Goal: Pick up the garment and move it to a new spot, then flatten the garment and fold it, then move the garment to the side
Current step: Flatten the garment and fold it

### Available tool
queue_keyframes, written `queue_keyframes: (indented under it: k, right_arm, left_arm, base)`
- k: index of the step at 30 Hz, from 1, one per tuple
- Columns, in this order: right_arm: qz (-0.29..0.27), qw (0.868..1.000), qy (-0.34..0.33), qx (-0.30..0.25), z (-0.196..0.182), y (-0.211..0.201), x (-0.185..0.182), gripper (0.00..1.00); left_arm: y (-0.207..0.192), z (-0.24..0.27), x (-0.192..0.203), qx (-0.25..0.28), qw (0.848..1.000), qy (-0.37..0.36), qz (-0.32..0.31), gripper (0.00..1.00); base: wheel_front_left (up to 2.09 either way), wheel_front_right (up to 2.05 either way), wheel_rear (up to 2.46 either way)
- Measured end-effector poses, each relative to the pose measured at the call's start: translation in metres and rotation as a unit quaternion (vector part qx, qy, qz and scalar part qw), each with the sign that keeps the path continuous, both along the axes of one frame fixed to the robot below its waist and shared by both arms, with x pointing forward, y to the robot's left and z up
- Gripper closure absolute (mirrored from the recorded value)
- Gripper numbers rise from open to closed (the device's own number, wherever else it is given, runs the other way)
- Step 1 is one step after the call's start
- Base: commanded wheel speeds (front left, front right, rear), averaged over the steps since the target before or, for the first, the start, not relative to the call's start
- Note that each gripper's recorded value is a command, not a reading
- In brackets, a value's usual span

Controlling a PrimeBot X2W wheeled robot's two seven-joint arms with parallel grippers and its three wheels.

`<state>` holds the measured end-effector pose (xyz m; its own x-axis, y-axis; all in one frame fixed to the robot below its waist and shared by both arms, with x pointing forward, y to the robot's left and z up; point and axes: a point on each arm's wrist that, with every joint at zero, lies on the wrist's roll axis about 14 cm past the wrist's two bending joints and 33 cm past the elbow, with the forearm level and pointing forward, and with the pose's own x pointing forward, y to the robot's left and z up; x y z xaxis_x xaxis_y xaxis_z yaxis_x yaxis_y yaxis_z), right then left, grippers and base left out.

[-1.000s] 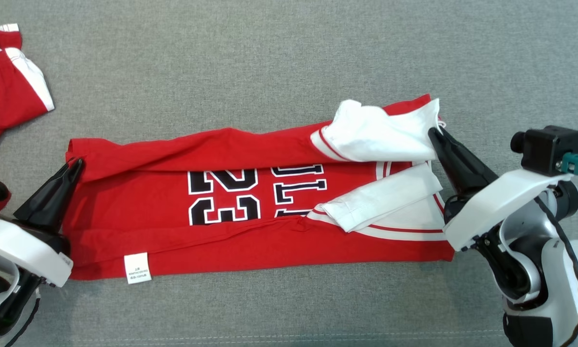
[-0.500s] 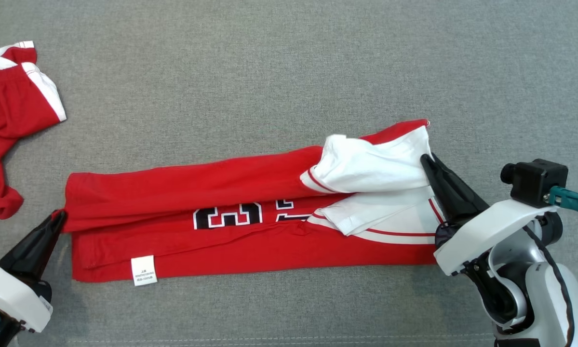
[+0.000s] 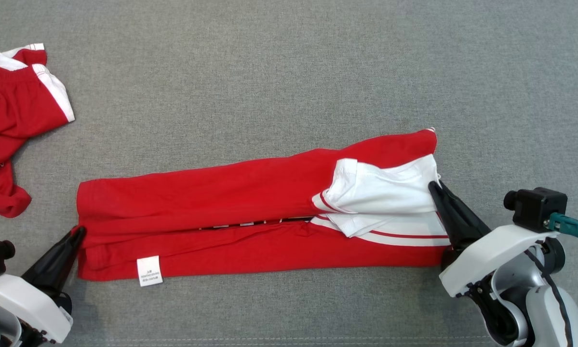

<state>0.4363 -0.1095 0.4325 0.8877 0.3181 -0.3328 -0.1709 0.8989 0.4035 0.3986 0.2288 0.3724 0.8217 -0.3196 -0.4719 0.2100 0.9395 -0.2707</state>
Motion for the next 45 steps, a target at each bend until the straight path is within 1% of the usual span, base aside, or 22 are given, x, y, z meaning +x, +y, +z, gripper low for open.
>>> queue_keyframes:
  k: [3,4,5,6,7,8,9,13,20,34,45]
  right_arm:
    - [-0.002,1.000,0.005,0.001,-0.004,0.000,-0.004,1.00]
    - [-0.003,1.000,0.008,0.003,-0.005,0.000,-0.005,0.89]
    - [-0.007,1.000,0.012,0.005,-0.008,-0.002,-0.006,0.27]
    - [-0.011,1.000,0.014,0.004,-0.010,-0.004,-0.008,0.00]
    - [-0.015,1.000,0.013,0.004,-0.011,-0.006,-0.008,0.00]
    - [-0.022,1.000,0.006,0.007,-0.008,-0.009,-0.007,0.00]
    - [-0.030,1.000,-0.002,0.010,-0.005,-0.012,-0.006,0.00]
    - [-0.043,0.999,-0.026,0.012,0.007,-0.018,-0.004,0.00]
    - [-0.062,0.996,-0.052,0.022,0.021,-0.025,-0.010,0.00]
    - [-0.077,0.993,-0.077,0.039,0.029,-0.025,-0.022,0.00]
    - [-0.081,0.992,-0.083,0.039,0.034,-0.026,-0.034,0.00]
  left_arm:
    - [-0.003,-0.005,-0.004,-0.003,1.000,0.009,0.001,1.00]
    - [-0.003,-0.006,-0.005,-0.004,1.000,0.010,0.000,1.00]
    - [-0.003,-0.006,-0.005,-0.004,1.000,0.010,0.000,1.00]
    - [-0.003,-0.007,-0.005,-0.003,1.000,0.011,0.001,0.87]
    - [-0.002,-0.006,-0.005,-0.003,1.000,0.010,0.003,0.58]
    - [-0.001,-0.005,-0.004,-0.002,1.000,0.007,0.007,0.04]
    - [0.000,-0.004,-0.003,-0.001,1.000,0.003,0.010,0.00]
    - [0.001,0.006,0.000,-0.002,1.000,-0.017,0.020,0.00]
    - [-0.003,0.018,-0.008,-0.010,0.999,-0.041,0.034,0.00]
    - [-0.003,0.042,-0.025,-0.014,0.994,-0.090,0.061,0.00]
    - [-0.004,0.051,-0.046,-0.019,0.989,-0.116,0.089,0.00]
  base:
    - [0.00,0.00,0.00]
    - [0.00,0.00,0.00]
    - [0.00,0.00,0.00]
    - [0.00,0.00,0.00]
    - [0.00,0.00,0.00]
    - [0.00,0.00,0.00]
    - [0.00,0.00,0.00]
    - [0.00,0.00,0.00]
    - [0.00,0.00,0.00]
    - [0.00,0.00,0.00]
    - [0.00,0.00,0.00]
